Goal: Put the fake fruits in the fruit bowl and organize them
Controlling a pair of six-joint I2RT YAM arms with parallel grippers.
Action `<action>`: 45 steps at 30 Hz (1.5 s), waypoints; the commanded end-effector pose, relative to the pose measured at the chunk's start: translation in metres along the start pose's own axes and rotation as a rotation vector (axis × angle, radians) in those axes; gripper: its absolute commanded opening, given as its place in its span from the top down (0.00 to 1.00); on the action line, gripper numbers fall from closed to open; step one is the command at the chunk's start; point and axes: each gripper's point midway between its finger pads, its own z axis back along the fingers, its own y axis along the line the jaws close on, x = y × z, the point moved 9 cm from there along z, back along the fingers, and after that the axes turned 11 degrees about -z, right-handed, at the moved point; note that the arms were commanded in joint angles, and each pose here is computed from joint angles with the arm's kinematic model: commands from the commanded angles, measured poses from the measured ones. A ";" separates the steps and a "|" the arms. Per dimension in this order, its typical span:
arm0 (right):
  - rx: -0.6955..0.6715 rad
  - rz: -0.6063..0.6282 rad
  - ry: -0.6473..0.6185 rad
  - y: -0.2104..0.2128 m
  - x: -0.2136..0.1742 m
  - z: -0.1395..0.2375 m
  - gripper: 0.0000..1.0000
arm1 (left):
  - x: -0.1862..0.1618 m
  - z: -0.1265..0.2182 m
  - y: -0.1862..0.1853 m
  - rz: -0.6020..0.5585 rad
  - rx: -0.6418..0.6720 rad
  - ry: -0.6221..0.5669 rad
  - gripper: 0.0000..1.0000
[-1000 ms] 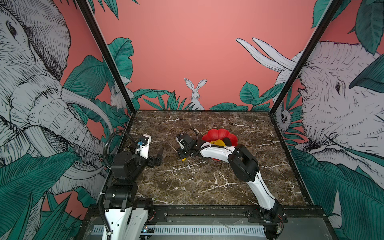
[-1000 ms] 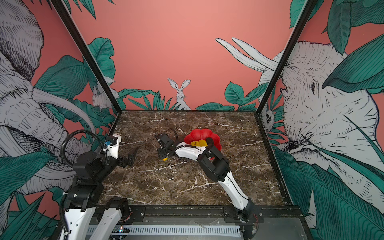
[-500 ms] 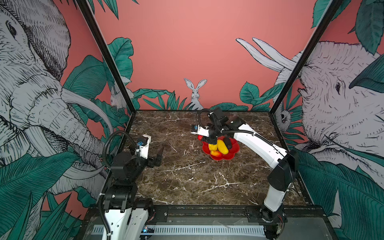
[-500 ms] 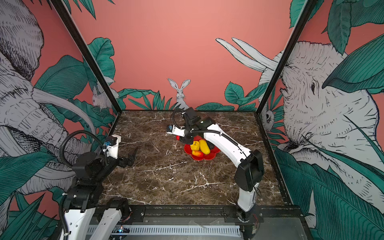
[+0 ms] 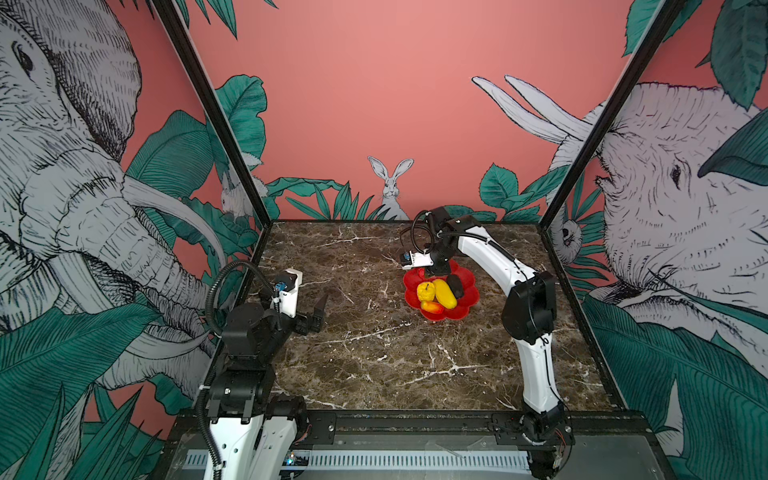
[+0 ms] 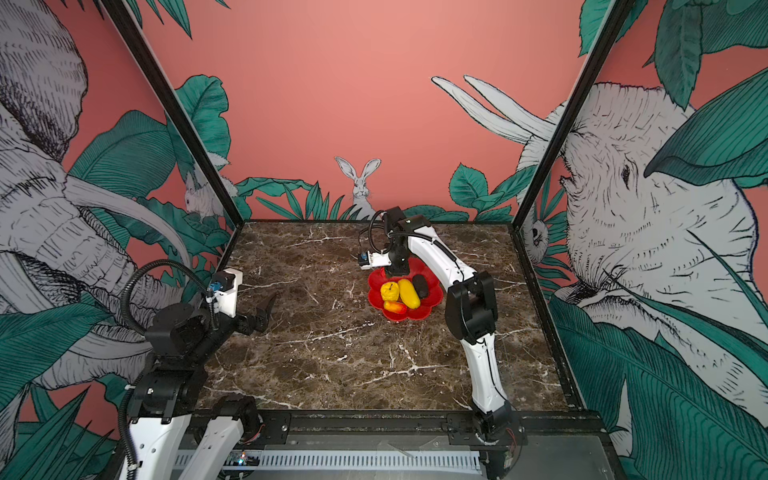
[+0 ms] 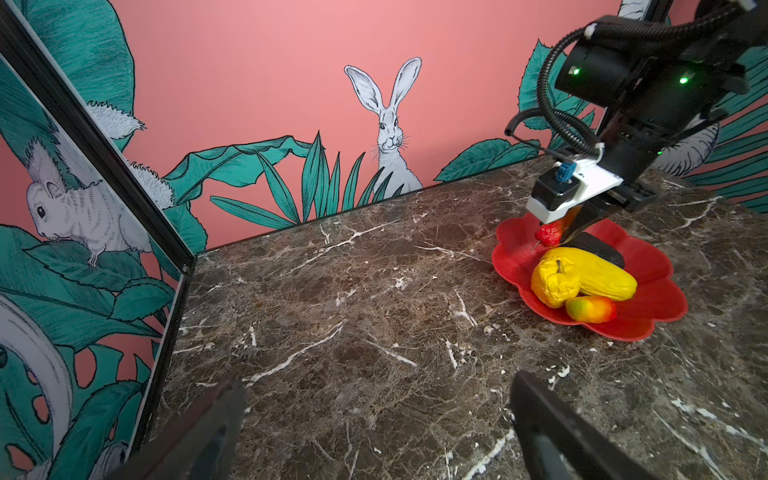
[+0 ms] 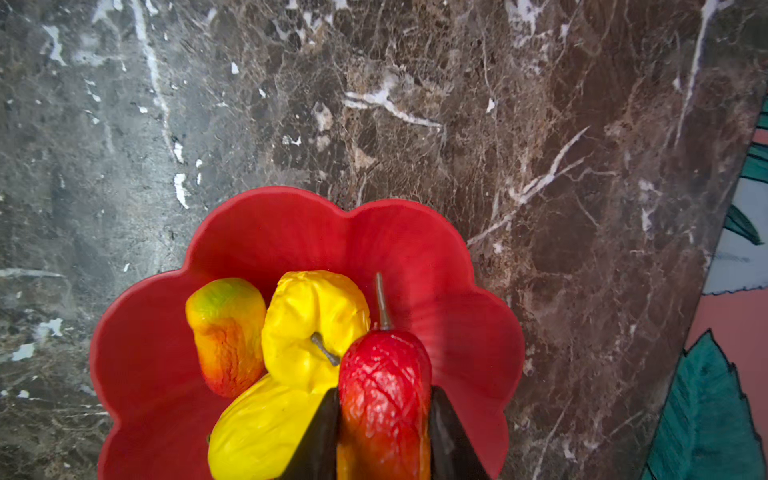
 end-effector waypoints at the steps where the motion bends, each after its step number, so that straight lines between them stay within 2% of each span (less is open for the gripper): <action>1: 0.051 0.015 -0.020 0.001 -0.003 0.003 1.00 | -0.004 -0.002 -0.001 -0.004 -0.007 0.018 0.00; 5: 0.065 0.007 -0.019 -0.005 -0.008 -0.007 0.98 | -0.004 -0.002 -0.001 -0.005 -0.004 0.021 0.00; 11: 0.055 -0.003 -0.023 -0.011 -0.011 -0.016 0.60 | -0.004 -0.002 0.000 -0.005 -0.003 0.023 0.00; 16: 0.014 0.006 -0.045 -0.013 -0.011 -0.017 0.44 | -0.004 -0.003 0.000 -0.006 -0.004 0.024 0.00; 23: -0.027 -0.008 -0.057 -0.014 -0.008 -0.002 0.42 | -0.005 -0.004 0.000 -0.005 -0.005 0.027 0.00; 26: -0.068 -0.064 -0.168 -0.009 -0.007 0.029 0.42 | -0.005 -0.005 0.001 -0.008 0.002 0.033 0.00; 28: -0.144 -0.128 -0.300 -0.007 -0.011 0.056 0.38 | -0.004 -0.007 0.003 -0.008 0.011 0.038 0.00; 29: -0.202 -0.172 -0.365 -0.004 -0.016 0.071 0.30 | -0.004 -0.009 0.004 -0.004 0.018 0.040 0.00; 30: -0.269 -0.228 -0.427 0.001 -0.022 0.086 0.03 | -0.002 -0.010 0.006 0.001 0.032 0.044 0.00; 31: -0.342 -0.279 -0.475 0.005 -0.028 0.097 0.01 | 0.000 -0.011 0.008 0.005 0.041 0.044 0.00; 33: -0.532 -0.409 -0.567 0.020 -0.048 0.123 0.01 | 0.006 -0.014 0.010 -0.003 0.032 0.038 0.00; 38: -0.829 -0.757 -0.661 0.076 -0.115 0.140 0.01 | 0.016 -0.034 0.020 0.002 0.036 0.027 0.00; 42: -1.049 -1.011 -0.647 0.118 -0.175 0.117 0.00 | -0.002 -0.063 0.032 0.062 0.144 0.061 0.00; 45: -1.076 -1.132 -0.658 0.138 -0.204 0.083 0.00 | -0.025 -0.087 0.036 0.123 0.216 0.072 0.00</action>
